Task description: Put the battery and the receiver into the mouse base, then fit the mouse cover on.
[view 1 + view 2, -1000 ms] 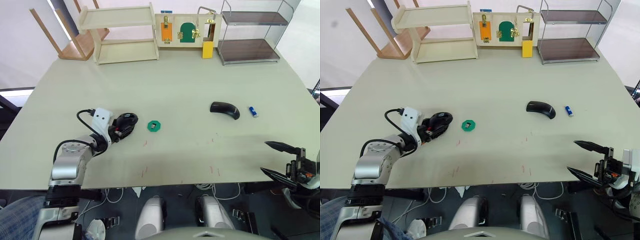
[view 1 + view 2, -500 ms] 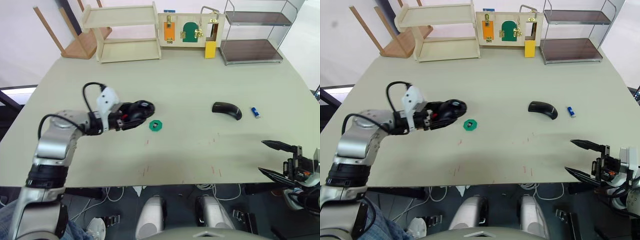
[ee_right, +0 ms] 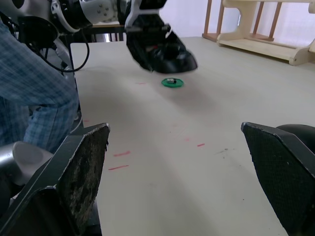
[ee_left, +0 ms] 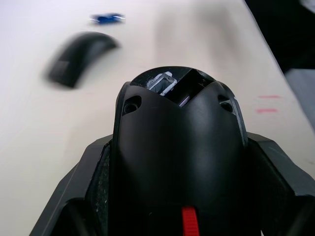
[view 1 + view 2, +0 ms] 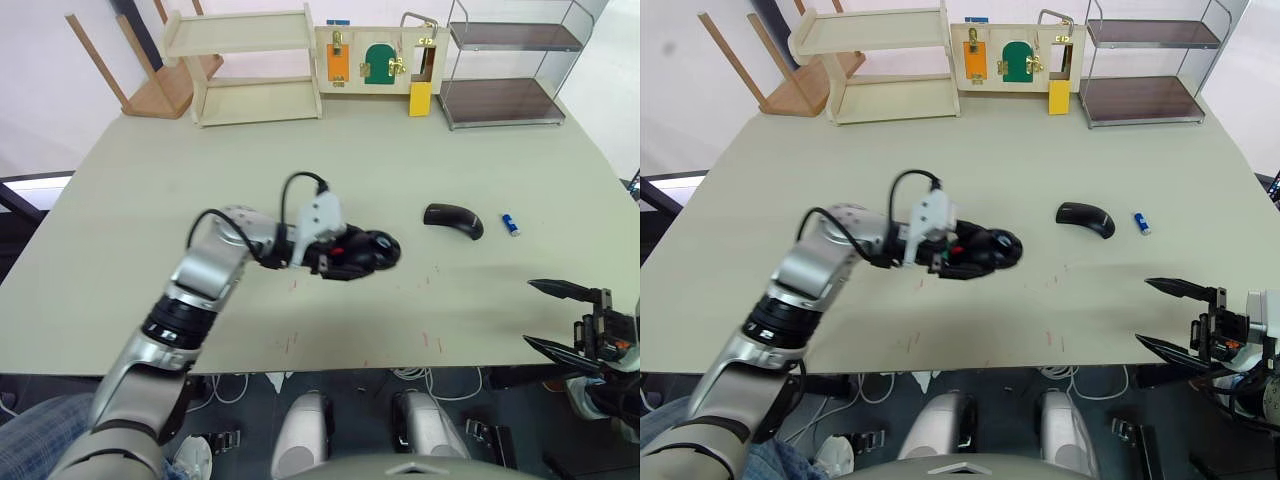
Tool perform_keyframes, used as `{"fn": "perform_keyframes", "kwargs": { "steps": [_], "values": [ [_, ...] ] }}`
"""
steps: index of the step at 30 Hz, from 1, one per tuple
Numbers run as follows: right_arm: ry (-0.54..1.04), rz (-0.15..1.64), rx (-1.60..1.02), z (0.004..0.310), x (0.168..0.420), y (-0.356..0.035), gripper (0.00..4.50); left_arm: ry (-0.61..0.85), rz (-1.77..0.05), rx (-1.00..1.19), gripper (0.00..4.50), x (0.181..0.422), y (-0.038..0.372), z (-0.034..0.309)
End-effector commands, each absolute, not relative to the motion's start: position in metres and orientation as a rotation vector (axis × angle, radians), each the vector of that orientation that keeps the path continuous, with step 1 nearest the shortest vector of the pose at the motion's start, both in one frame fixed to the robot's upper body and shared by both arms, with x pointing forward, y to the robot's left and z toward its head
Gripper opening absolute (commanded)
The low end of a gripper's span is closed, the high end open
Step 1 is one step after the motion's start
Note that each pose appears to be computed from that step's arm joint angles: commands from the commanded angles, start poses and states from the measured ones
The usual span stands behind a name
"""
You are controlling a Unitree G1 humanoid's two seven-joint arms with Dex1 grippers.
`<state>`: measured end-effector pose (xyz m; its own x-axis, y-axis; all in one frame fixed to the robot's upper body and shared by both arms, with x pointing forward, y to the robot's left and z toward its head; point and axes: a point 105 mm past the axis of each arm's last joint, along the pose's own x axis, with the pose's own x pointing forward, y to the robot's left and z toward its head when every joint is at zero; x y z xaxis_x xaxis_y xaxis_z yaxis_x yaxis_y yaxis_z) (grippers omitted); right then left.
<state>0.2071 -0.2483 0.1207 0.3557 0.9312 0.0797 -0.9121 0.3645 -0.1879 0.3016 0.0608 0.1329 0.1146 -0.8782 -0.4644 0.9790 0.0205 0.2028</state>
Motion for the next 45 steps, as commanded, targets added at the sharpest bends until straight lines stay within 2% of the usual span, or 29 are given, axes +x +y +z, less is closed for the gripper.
{"fn": "perform_keyframes", "kwargs": {
  "steps": [1,8,14,20,23,26,29,32,37,43,45],
  "values": [
    [-0.214,1.196,-0.142,0.131,0.203,-0.249,4.5,0.238,-1.484,0.552,3.01,0.295,0.057,0.125],
    [-0.213,1.199,-0.131,0.13,0.204,-0.242,4.5,0.271,-1.482,0.531,3.01,0.287,0.051,0.106],
    [-0.179,1.186,-0.128,0.126,0.209,-0.242,4.5,0.298,-1.448,0.556,3.01,0.297,0.049,0.094],
    [-0.17,1.082,-0.171,0.123,0.22,-0.249,4.5,0.317,-1.467,0.584,3.01,0.301,0.043,0.084],
    [-0.175,0.992,-0.196,0.124,0.231,-0.253,4.5,0.34,-1.49,0.556,3.01,0.3,0.042,0.084],
    [-0.253,0.791,-0.183,0.135,0.252,-0.262,4.5,0.366,-1.486,0.574,3.01,0.302,0.045,0.08],
    [-0.188,0.633,-0.12,0.135,0.271,-0.27,4.5,0.388,-1.494,0.588,3.01,0.301,0.047,0.076],
    [-0.21,0.561,-0.1,0.142,0.278,-0.269,4.5,0.403,-1.501,0.58,3.01,0.298,0.046,0.074],
    [-0.148,0.423,-0.08,0.143,0.296,-0.274,4.5,0.42,-1.484,0.582,3.01,0.299,0.045,0.072],
    [0.029,0.284,-0.139,0.128,0.321,-0.282,4.5,0.437,-1.479,0.576,3.01,0.298,0.044,0.073],
    [0.041,0.263,-0.138,0.128,0.329,-0.284,4.5,0.436,-1.479,0.582,3.01,0.298,0.042,0.073]
  ]
}}
